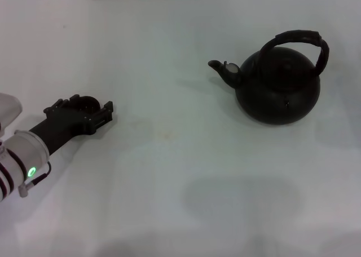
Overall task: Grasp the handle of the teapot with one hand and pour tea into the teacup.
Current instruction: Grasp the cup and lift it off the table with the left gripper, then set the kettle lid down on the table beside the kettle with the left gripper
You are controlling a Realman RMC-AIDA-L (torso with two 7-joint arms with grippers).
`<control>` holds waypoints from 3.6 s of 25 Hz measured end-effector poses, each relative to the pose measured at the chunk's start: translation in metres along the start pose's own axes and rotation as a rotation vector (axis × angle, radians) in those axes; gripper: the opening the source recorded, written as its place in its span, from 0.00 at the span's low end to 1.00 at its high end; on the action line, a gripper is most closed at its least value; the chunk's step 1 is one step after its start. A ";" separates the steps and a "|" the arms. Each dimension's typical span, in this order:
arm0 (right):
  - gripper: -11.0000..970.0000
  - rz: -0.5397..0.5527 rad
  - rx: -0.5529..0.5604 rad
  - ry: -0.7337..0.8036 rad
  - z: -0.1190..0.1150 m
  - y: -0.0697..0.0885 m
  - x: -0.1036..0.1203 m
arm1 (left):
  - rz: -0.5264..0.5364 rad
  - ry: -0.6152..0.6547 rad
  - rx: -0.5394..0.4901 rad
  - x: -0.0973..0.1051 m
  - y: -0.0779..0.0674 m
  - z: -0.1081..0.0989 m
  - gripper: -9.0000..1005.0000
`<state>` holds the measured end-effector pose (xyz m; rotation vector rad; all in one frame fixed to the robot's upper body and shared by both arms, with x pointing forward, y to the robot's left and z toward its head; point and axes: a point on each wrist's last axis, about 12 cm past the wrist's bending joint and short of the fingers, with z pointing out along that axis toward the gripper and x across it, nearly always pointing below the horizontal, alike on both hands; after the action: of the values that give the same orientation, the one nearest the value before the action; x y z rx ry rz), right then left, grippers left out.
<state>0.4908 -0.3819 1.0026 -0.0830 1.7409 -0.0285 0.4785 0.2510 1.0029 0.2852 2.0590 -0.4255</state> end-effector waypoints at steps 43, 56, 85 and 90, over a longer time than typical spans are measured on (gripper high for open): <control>0.88 0.002 0.002 0.010 0.002 0.001 0.001 | 0.126 -0.004 0.101 -0.037 -0.009 0.004 0.70; 0.88 -0.016 -0.013 0.008 0.005 0.003 -0.001 | 0.250 0.159 0.400 -0.094 0.002 0.036 0.70; 0.88 -0.023 -0.020 -0.008 0.010 0.003 -0.006 | 0.287 0.295 0.509 -0.106 -0.050 0.099 0.70; 0.88 -0.023 -0.023 -0.011 0.011 0.004 -0.007 | 0.282 0.342 0.507 -0.095 -0.051 0.100 0.70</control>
<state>0.5026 -0.3772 1.0075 -0.1199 1.7290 -0.0244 0.5849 0.1614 1.0481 0.9983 2.1659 -0.7609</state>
